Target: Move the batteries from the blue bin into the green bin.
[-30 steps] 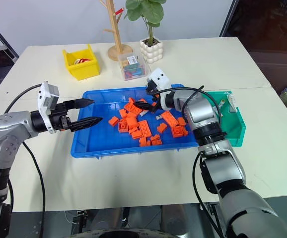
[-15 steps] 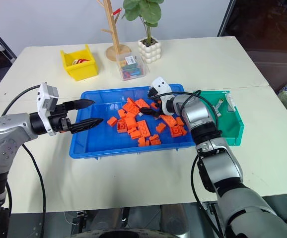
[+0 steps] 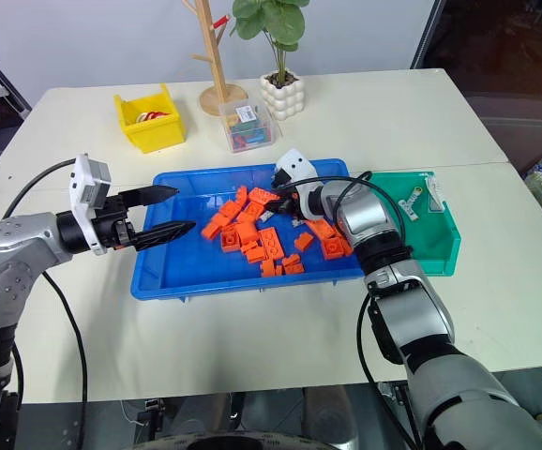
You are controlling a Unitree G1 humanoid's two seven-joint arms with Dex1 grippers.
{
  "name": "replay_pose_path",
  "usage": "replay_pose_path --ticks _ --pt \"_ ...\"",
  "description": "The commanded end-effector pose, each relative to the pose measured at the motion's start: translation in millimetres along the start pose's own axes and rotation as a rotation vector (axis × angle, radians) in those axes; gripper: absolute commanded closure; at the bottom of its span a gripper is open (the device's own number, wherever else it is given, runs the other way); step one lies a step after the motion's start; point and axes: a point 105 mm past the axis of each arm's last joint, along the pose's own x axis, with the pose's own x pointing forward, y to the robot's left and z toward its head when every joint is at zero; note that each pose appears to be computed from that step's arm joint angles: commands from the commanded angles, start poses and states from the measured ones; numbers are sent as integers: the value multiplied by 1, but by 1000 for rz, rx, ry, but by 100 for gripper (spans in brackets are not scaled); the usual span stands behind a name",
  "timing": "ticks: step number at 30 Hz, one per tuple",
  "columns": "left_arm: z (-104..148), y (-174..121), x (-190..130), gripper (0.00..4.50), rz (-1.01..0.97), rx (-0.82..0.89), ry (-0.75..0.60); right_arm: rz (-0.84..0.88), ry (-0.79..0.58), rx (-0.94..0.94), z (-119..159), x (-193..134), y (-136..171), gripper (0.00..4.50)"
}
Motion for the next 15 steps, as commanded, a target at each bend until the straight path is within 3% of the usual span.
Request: replay_pose_path --ticks 1,9,15 --pt "10 -3 -2 0 -1 40 -31 0 -44 -37 20 -1 0 336" --pt "10 -1 -2 0 5 39 -33 -6 -94 -55 39 -6 -2 336" --pt "10 -1 -2 0 -5 39 -27 100 -171 -101 70 -15 30 336"
